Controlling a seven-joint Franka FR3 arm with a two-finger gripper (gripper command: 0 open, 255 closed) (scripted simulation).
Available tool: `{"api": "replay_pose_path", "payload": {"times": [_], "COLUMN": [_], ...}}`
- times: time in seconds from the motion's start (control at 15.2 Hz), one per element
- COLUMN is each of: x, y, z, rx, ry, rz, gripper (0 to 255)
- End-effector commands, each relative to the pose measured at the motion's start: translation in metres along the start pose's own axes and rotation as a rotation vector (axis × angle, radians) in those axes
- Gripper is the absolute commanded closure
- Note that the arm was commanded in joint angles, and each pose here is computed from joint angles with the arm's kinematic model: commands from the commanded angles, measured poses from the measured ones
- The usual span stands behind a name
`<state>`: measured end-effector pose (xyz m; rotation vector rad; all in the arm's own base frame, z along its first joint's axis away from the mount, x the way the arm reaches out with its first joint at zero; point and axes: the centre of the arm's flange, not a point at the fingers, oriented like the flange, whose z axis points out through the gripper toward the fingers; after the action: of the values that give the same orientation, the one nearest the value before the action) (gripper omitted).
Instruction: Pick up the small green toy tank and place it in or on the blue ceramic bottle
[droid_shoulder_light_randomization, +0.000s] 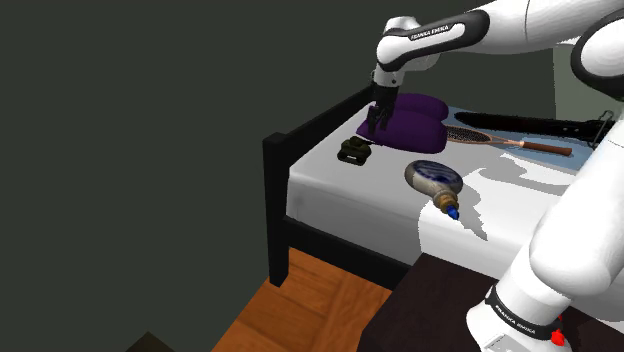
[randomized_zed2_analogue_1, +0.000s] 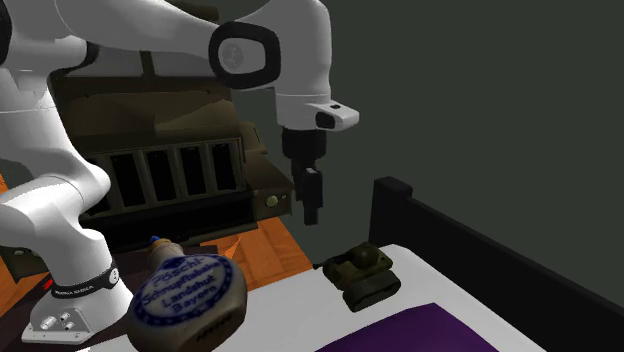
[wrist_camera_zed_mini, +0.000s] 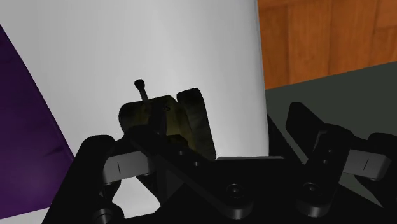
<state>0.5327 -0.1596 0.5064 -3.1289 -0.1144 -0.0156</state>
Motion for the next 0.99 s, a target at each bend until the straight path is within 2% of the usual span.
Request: {"api": "replay_pose_path", "payload": {"times": [0.0,0.33,0.92], "x": [0.021,0.071,0.072], "y": [0.018,0.059,0.058], "z": [0.012,0.036,0.076], "rx": [0.008,0.031,0.032], "ry": [-0.002,-0.010,-0.010], "rz": [0.007,0.025,0.025], "gripper": [0,0,0]}}
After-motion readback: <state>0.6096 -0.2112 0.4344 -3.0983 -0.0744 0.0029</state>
